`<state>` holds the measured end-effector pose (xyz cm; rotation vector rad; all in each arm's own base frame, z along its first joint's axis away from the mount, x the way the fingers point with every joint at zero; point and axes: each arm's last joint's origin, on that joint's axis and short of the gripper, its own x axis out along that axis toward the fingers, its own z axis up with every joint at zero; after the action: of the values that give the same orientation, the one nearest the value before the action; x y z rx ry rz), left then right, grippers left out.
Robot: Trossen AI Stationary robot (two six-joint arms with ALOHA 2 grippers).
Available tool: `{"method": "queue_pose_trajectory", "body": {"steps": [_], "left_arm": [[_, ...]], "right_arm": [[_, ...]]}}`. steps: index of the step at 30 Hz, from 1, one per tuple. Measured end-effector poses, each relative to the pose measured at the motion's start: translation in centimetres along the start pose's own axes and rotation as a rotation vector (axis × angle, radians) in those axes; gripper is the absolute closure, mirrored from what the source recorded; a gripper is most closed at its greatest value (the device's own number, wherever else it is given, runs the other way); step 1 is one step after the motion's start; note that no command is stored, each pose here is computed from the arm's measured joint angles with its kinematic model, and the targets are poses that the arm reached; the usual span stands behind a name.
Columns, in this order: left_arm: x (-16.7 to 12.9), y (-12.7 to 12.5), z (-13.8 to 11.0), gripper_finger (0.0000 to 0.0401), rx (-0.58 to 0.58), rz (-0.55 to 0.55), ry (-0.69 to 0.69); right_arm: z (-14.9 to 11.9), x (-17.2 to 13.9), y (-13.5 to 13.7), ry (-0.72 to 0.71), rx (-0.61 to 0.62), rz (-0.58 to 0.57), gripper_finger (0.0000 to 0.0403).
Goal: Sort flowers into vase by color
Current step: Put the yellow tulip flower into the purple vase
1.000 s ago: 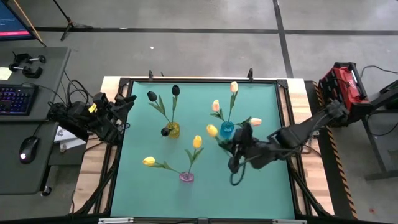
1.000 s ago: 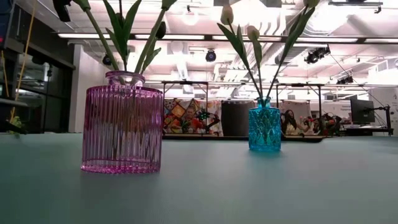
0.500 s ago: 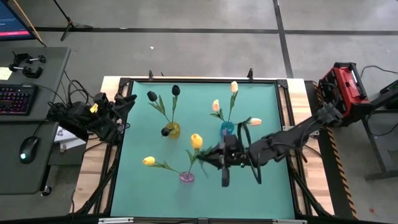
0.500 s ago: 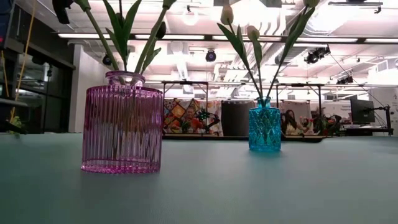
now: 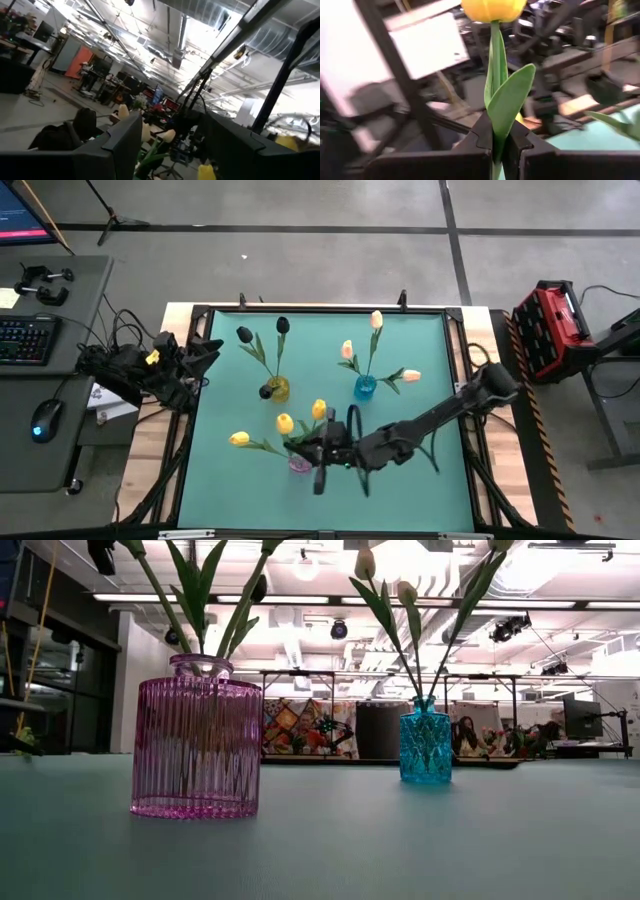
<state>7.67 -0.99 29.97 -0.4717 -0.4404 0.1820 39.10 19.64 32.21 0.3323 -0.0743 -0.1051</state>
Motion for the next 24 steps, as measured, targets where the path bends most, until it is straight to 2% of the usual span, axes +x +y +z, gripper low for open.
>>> {"method": "queue_pose_trajectory", "body": {"steps": [4,10,18,24], "left_arm": [[0.0,0.0,0.1,0.0197,-0.034,-0.008,-0.005],[0.0,-0.1,0.3,0.0197,-0.053,-0.025,-0.021],[0.0,-0.1,0.3,0.0197,-0.056,-0.026,-0.026],[0.0,-0.1,0.3,0.0197,-0.057,-0.026,-0.026]], "right_arm": [[-1.3,0.5,-0.3,0.003,-0.07,-0.083,0.0403],[-2.5,0.1,-0.9,-0.01,-0.063,-0.079,0.0403],[-4.7,-1.1,-2.4,-0.092,0.009,-0.078,0.0403],[-5.6,-1.7,-2.4,-0.074,-0.001,-0.079,0.0403]]}}
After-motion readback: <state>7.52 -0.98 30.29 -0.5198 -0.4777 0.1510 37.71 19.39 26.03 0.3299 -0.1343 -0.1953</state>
